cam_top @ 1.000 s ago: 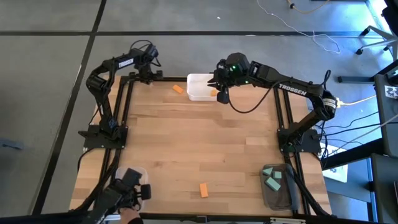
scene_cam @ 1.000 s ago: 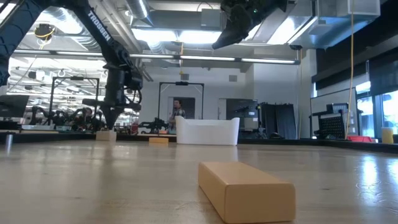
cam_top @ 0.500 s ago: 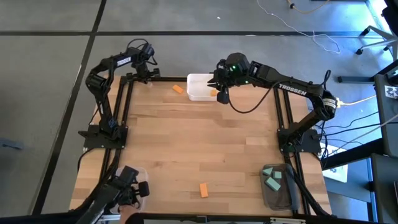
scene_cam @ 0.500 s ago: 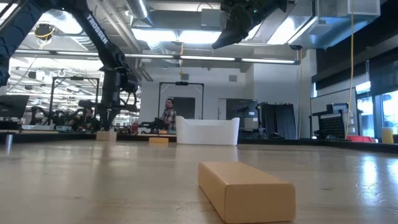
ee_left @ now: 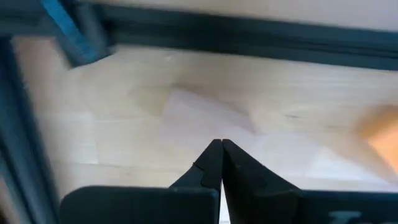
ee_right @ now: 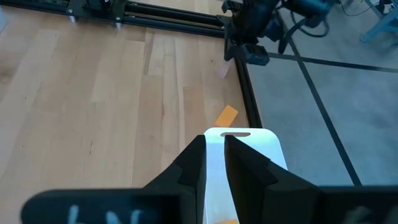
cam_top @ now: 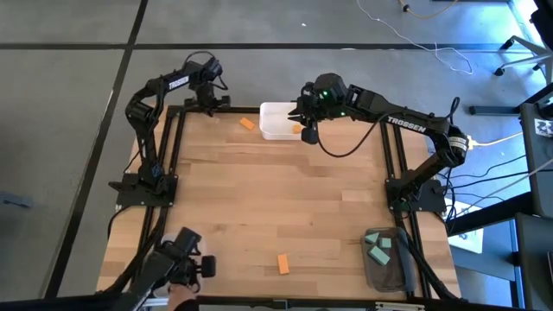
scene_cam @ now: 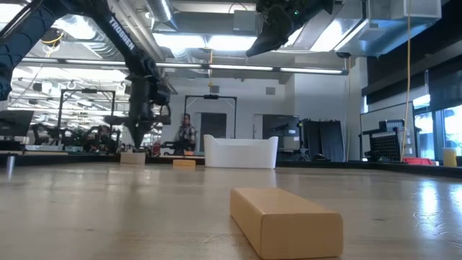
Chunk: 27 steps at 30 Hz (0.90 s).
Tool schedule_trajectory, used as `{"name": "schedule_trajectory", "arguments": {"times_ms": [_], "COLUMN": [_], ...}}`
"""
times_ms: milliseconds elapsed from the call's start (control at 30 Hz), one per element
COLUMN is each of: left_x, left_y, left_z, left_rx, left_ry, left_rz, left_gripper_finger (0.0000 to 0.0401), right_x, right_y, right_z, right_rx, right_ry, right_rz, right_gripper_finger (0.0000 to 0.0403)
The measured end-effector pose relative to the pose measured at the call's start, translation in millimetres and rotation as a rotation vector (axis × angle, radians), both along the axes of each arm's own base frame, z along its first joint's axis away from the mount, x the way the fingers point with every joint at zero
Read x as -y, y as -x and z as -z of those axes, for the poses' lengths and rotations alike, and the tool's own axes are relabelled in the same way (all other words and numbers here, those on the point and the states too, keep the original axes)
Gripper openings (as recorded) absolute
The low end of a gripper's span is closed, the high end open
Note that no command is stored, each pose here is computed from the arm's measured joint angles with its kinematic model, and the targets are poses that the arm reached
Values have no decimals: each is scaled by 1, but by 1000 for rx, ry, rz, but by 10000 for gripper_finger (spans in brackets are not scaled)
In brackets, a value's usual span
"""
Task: Sort & place blocks by color
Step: Put the white block into the transparent bin
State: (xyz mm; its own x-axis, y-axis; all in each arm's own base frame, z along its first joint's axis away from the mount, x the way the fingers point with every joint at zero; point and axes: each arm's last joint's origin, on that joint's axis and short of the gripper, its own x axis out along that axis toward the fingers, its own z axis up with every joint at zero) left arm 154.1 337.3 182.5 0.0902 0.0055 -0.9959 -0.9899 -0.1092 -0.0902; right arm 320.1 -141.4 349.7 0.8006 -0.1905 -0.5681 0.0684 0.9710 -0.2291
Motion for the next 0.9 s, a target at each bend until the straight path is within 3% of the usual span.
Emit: {"name": "schedule_trajectory", "arguments": {"times_ms": [233,400,667,900], "left_x": [7,7,4,5], "left_y": [-14,-13,-10,-12], "left_z": [-4,-4,12,12], "left_rx": [-36,-104,-111,-74], "left_ry": [-10,-39,52,65], "left_rz": [96,84,53,86], "left_gripper_finger": [0,0,0,0], "right_x": [0,0,0,0], "right_y": [0,0,0,0], "right_z": [0,0,0,0], "right_rx": [-1,-2,-2,-2], "right_ry": [-1,-1,-1,-1], "right_rz": [0,0,0,0], "right_gripper_finger": [60,60,60,60]}}
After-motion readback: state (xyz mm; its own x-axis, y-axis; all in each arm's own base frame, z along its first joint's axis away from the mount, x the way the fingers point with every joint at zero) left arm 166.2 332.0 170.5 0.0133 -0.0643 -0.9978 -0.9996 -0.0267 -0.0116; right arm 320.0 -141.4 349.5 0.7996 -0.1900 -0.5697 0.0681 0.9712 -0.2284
